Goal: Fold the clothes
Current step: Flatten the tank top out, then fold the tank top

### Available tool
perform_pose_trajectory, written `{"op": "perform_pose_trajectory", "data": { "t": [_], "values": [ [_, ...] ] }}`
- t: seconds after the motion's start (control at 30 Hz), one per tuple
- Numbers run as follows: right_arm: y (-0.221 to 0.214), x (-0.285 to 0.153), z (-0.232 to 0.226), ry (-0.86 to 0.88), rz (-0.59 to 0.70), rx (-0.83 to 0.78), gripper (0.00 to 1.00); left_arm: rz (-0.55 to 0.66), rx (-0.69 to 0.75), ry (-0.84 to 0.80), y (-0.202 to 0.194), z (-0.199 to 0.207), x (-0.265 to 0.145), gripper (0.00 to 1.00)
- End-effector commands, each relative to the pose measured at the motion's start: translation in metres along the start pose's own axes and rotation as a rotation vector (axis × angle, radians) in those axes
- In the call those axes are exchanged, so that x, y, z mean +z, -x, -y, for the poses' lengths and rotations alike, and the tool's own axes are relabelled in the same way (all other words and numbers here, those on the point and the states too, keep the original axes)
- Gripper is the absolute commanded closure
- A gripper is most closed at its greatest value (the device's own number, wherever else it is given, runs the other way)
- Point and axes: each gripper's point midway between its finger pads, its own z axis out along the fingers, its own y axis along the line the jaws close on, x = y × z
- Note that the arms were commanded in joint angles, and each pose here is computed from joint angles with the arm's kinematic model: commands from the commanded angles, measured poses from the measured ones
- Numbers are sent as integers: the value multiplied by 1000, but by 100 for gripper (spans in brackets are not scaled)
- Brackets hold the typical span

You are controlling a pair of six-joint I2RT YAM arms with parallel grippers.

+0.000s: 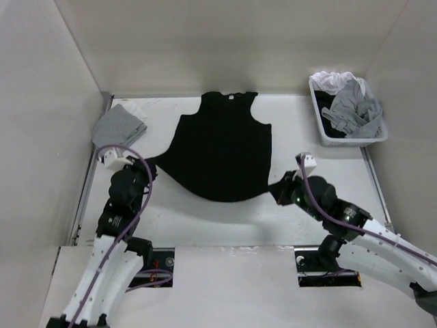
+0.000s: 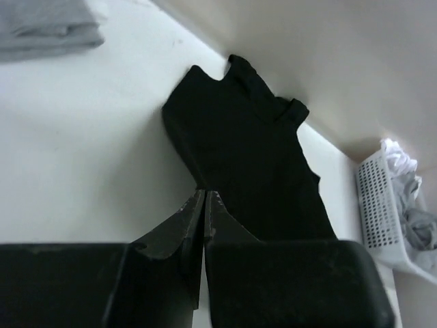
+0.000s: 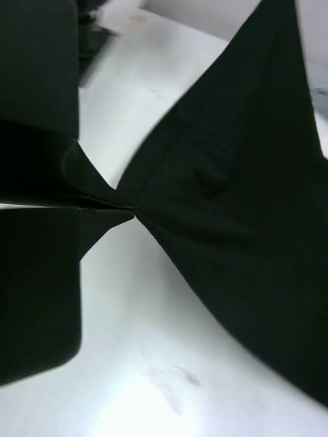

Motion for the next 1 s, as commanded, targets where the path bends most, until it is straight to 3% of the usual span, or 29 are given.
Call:
{"op": "perform_pose_trajectory", "data": {
  "t": [0.0,0.1,0.2,0.37,0.5,0.63,0.8,0.97],
  "values": [
    [-42,-9,3,-10,-37,115,100,-27,-8,49,-18,-30,-30,100],
    [-94,-20,4,2,-164,158,100,-102,-20,108,-45,-57,-50,100],
    [-121,-33,-3,27,-242,189,100,-143,-85,76,-57,-51,-62,100],
    [-111,-32,-17,38,-213,165,99,-74,-91,82,-36,-35,-48,100],
    [-61,11,-9,-13,-112,109,100,-15,-88,49,-17,-4,-6,100],
    [18,67,23,-72,18,110,100,49,-116,37,4,31,58,100],
    [115,128,53,-100,138,135,100,108,-119,68,30,60,162,100],
    [182,205,97,-143,156,174,100,63,-98,58,24,83,275,99]
  ]
}}
